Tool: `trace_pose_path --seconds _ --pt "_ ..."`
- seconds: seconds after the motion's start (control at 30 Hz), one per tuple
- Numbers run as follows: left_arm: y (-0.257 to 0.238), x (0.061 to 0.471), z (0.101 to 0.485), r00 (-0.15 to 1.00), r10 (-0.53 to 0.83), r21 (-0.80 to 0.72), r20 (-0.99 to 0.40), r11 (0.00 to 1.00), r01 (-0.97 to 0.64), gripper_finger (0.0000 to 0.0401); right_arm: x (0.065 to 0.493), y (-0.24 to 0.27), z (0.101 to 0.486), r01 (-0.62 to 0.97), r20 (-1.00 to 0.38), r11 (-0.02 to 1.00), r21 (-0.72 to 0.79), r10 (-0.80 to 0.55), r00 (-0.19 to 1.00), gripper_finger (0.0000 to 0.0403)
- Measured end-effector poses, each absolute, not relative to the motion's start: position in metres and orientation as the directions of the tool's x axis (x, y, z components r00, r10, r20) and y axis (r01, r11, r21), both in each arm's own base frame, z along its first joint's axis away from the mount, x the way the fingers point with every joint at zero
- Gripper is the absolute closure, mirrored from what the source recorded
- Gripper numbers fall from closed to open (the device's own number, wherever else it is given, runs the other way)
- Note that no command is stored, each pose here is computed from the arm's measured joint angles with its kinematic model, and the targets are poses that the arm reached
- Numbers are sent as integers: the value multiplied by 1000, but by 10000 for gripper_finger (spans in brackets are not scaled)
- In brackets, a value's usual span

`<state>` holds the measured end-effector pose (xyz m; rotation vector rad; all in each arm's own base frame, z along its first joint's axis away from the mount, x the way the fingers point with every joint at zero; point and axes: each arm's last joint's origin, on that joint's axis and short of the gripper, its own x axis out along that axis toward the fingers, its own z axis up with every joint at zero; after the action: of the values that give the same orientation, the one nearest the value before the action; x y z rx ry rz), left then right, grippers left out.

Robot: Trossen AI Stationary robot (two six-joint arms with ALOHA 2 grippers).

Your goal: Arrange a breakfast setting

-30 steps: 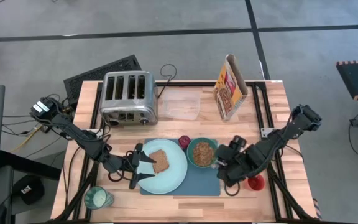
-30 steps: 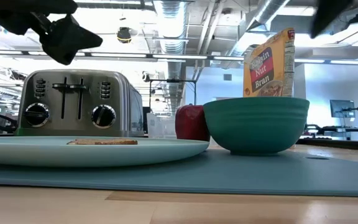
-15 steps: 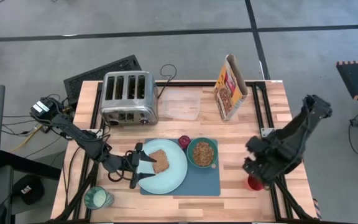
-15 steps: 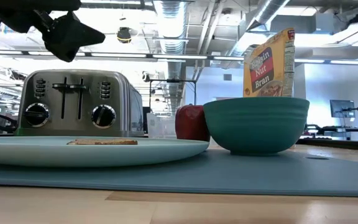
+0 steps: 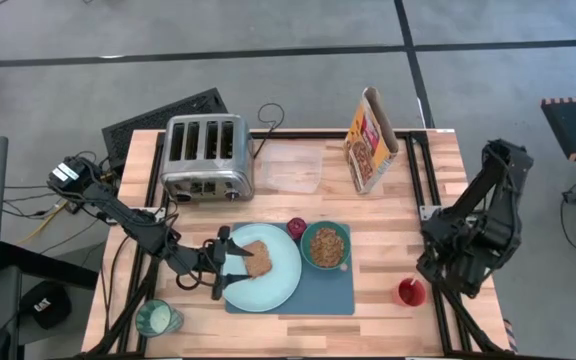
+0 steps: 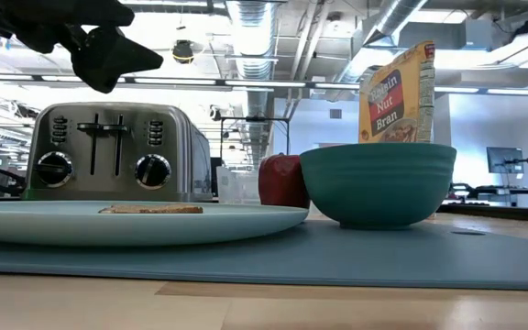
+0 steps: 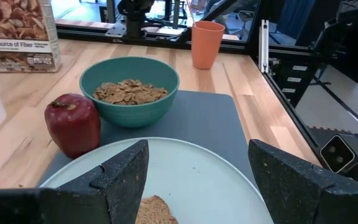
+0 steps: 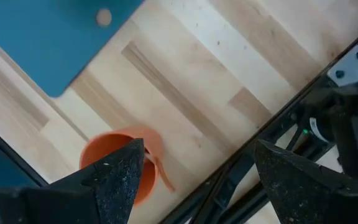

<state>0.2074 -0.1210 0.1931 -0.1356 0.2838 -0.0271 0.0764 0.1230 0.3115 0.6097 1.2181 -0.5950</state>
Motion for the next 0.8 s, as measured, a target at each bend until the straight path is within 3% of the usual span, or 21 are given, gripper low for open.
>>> trace_pose_path --seconds 0.5,0.8 --pt "-121 207 193 960 -47 -139 -278 990 8 140 86 162 289 660 -972 751 31 -132 197 77" --pt "-121 207 193 960 -47 -140 -277 990 8 140 99 175 277 618 -971 786 -9 -156 183 122"
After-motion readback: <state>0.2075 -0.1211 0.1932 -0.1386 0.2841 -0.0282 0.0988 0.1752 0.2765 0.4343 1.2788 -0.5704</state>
